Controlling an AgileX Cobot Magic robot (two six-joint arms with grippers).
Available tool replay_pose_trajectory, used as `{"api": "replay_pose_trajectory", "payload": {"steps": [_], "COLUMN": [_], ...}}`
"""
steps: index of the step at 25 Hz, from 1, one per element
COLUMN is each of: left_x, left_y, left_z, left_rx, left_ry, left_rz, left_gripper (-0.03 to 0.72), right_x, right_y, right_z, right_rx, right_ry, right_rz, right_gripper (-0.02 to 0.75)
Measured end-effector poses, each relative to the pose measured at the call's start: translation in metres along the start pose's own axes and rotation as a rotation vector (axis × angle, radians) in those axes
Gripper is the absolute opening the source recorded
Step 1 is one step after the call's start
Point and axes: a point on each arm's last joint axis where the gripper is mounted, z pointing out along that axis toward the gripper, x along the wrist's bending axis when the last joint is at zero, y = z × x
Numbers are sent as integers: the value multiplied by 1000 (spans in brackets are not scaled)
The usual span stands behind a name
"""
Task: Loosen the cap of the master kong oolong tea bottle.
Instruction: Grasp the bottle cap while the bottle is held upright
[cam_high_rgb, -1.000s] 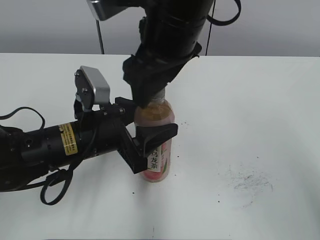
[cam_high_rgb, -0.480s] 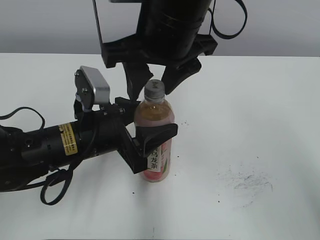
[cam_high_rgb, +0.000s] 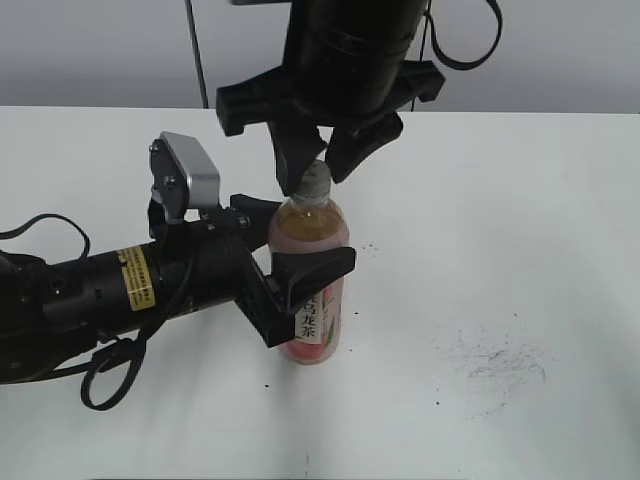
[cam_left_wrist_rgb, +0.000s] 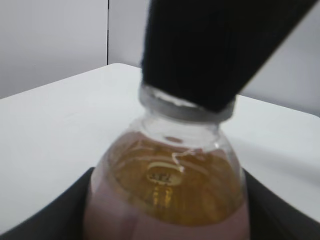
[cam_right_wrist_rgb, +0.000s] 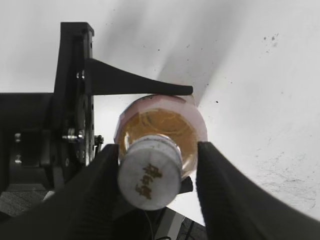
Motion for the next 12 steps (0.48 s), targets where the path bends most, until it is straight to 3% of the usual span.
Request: {"api": "replay_pose_trajectory", "payload": {"steps": [3,7,12], "left_x": [0,0,0], "left_y": [0,0,0], "left_z": [0,0,0], "left_rx": [0,0,0], "left_ry": [0,0,-1], "left_rz": [0,0,0], "left_gripper": [449,449,449], "right_x": [0,0,1], "right_y": [0,0,0], "right_z": [0,0,0], "right_rx": [1,0,-2], "right_ry": [3,4,9], "right_rz": [-43,-179,-611], "right_gripper": [276,277,277]}}
